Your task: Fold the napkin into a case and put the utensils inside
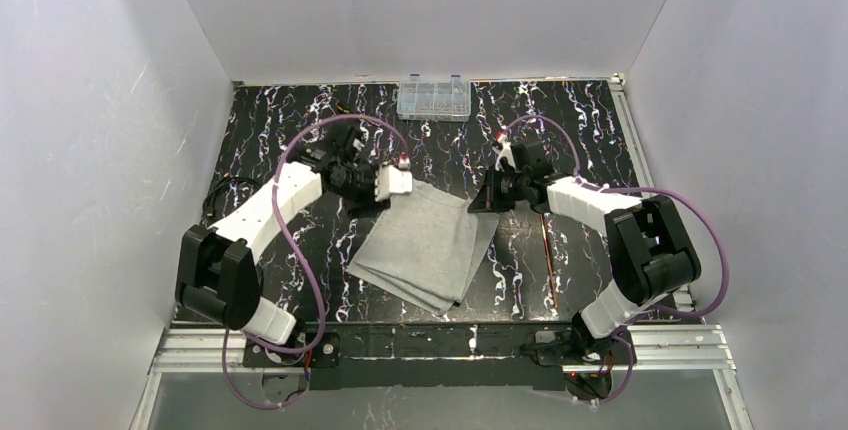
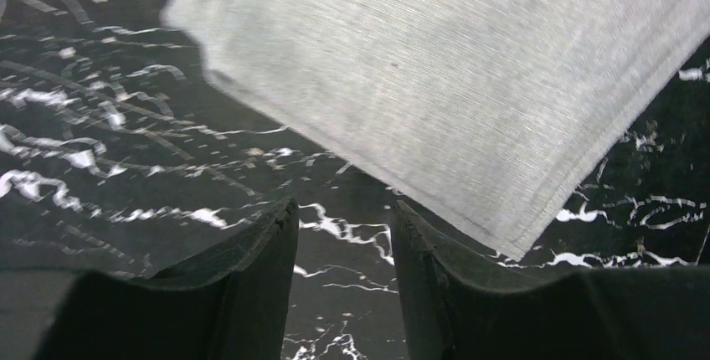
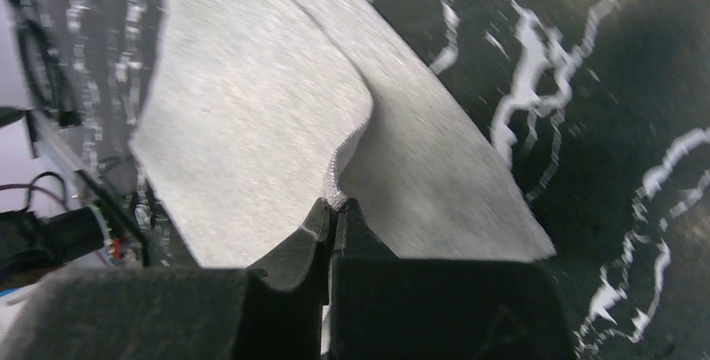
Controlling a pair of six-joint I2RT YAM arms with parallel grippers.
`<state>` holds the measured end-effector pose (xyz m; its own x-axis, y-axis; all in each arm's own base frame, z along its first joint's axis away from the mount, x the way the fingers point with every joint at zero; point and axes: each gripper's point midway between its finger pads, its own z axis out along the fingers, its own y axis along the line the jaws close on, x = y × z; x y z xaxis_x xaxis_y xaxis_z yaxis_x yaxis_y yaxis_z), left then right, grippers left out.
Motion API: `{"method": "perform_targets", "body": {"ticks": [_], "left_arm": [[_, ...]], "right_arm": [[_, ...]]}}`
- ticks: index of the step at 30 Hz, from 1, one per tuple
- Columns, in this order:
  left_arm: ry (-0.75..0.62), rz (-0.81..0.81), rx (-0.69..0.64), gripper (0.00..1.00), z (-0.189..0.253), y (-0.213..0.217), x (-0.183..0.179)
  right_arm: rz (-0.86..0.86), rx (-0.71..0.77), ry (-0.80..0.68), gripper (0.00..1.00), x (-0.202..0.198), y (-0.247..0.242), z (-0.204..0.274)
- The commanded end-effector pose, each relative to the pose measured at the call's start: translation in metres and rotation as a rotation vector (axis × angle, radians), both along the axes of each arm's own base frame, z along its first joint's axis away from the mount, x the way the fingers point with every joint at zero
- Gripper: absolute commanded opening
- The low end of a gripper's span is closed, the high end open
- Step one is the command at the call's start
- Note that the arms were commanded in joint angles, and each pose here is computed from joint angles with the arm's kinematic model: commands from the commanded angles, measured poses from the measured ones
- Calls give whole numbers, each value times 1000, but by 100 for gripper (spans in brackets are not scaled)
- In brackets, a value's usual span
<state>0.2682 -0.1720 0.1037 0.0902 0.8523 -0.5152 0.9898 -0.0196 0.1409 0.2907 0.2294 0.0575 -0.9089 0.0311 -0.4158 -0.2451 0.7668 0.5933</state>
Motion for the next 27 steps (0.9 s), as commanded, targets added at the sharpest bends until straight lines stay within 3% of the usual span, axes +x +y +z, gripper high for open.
{"method": "perform_targets", "body": {"ticks": [1, 7, 10, 12, 13, 15, 17, 24, 27], "left_arm": [[105, 150, -165, 44, 45, -7, 14], [42, 160, -398, 51, 131, -21, 33], [-51, 171, -536, 67, 196, -30, 39], [-96, 207, -630, 83, 240, -32, 42], [-98, 266, -678, 96, 262, -31, 44], [-120, 387, -727, 98, 283, -25, 52], [-103, 376, -741, 98, 288, -24, 39], [100, 90, -843, 98, 293, -42, -49], [91, 21, -851, 98, 286, -43, -57]], "right_arm": [[105, 175, -169, 1, 27, 35, 89], [367, 310, -501, 1, 28, 94, 277], [486, 392, -687, 1, 13, 103, 384], [555, 500, -786, 1, -10, 104, 428], [606, 539, -816, 1, -22, 104, 440], [682, 585, -839, 1, -42, 103, 450], [754, 608, -821, 1, -60, 102, 448], [869, 532, -737, 1, -102, 105, 411], [905, 476, -733, 1, -114, 108, 400]]}}
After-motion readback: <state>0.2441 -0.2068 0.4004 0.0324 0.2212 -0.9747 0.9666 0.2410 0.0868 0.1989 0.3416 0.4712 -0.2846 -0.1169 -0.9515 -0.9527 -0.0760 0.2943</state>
